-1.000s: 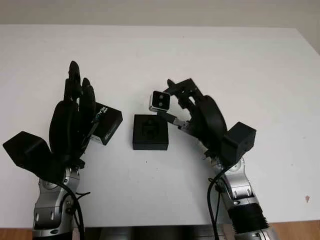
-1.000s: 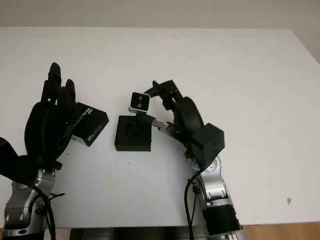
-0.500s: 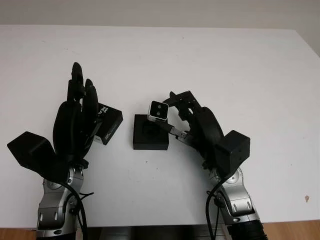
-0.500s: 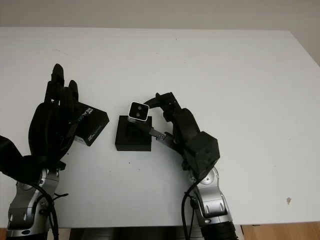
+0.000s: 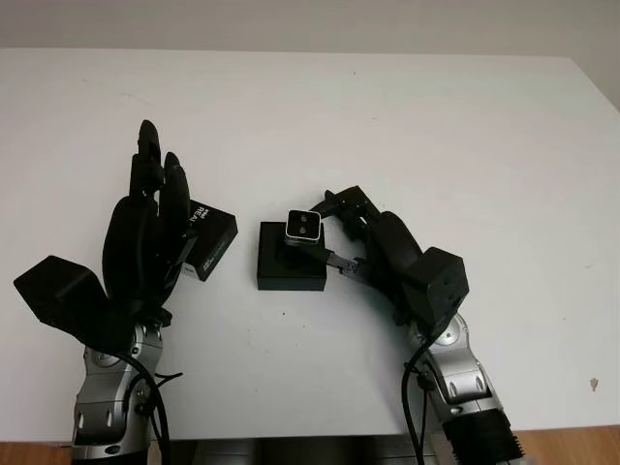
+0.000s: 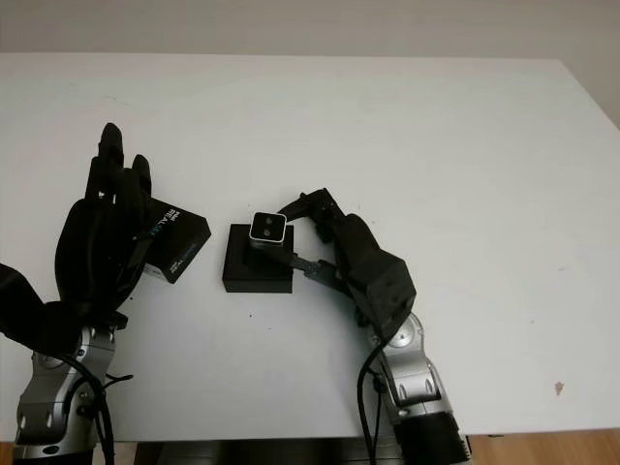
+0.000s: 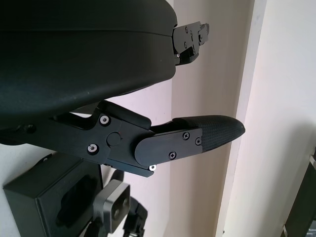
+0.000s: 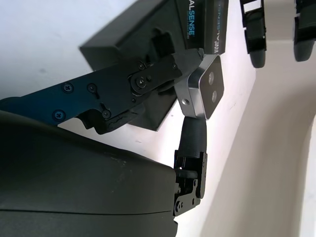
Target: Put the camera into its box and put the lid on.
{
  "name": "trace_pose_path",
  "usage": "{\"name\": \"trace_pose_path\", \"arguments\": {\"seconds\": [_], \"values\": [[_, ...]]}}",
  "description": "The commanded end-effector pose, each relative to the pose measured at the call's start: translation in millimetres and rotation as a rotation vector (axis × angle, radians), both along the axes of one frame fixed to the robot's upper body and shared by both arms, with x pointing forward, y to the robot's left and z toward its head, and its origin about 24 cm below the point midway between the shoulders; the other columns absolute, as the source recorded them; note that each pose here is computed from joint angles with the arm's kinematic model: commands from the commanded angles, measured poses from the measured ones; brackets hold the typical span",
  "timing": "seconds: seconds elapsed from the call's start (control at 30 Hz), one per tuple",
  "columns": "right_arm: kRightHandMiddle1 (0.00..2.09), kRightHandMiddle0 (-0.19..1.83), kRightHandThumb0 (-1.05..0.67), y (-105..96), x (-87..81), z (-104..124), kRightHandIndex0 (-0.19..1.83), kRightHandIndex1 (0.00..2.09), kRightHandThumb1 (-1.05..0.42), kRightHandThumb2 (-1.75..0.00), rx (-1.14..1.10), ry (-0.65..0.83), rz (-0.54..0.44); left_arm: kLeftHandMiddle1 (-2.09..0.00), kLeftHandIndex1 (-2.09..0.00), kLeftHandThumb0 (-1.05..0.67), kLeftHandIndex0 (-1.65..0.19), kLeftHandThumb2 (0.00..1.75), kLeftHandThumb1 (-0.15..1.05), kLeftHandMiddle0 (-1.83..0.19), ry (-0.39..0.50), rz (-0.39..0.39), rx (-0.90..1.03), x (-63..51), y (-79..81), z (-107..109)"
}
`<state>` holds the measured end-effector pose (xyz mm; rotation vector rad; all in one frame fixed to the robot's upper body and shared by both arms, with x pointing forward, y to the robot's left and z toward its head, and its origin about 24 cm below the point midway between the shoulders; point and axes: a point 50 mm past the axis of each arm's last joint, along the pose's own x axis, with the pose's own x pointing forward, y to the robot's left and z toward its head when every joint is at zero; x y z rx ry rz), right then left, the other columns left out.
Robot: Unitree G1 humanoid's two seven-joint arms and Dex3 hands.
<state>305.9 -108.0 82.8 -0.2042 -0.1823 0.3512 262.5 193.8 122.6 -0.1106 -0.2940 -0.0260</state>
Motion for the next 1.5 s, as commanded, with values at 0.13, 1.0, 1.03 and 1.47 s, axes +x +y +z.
{"name": "trace_pose_path", "arguments": {"seconds": [0.13, 1.0, 1.03, 1.47], "values": [[2.09, 0.53, -0.51, 6.0, 2.7, 6.4, 0.18, 0.06, -1.05, -0.23, 0.007, -0.025, 0.034, 0.00, 0.00, -0.69, 0.19, 0.58, 1.05, 0.19, 0.000, 0.003, -0.003, -1.7, -1.2, -1.2], [2.09, 0.44, -0.46, 8.6, -5.6, -4.6, 0.14, 0.04, -1.05, -0.26, 0.026, 0.033, 0.071, 0.00, 0.00, -0.70, 0.19, 0.58, 1.05, 0.19, 0.002, 0.008, -0.001, -2.4, -0.3, -1.7], [2.09, 0.45, -0.47, 7.7, -5.9, -5.5, 0.14, 0.04, -1.05, -0.26, 0.021, 0.032, 0.070, 0.00, 0.00, -0.70, 0.19, 0.58, 1.05, 0.19, 0.002, 0.008, -0.002, -2.6, -0.2, -1.5], [2.09, 0.45, -0.48, -1.7, -8.0, -14.7, 0.14, 0.04, -1.05, -0.26, -0.015, 0.039, 0.059, 0.00, 0.00, -0.69, 0.19, 0.57, 1.05, 0.19, -0.001, 0.006, -0.008, -3.5, 1.3, -0.7]]}}
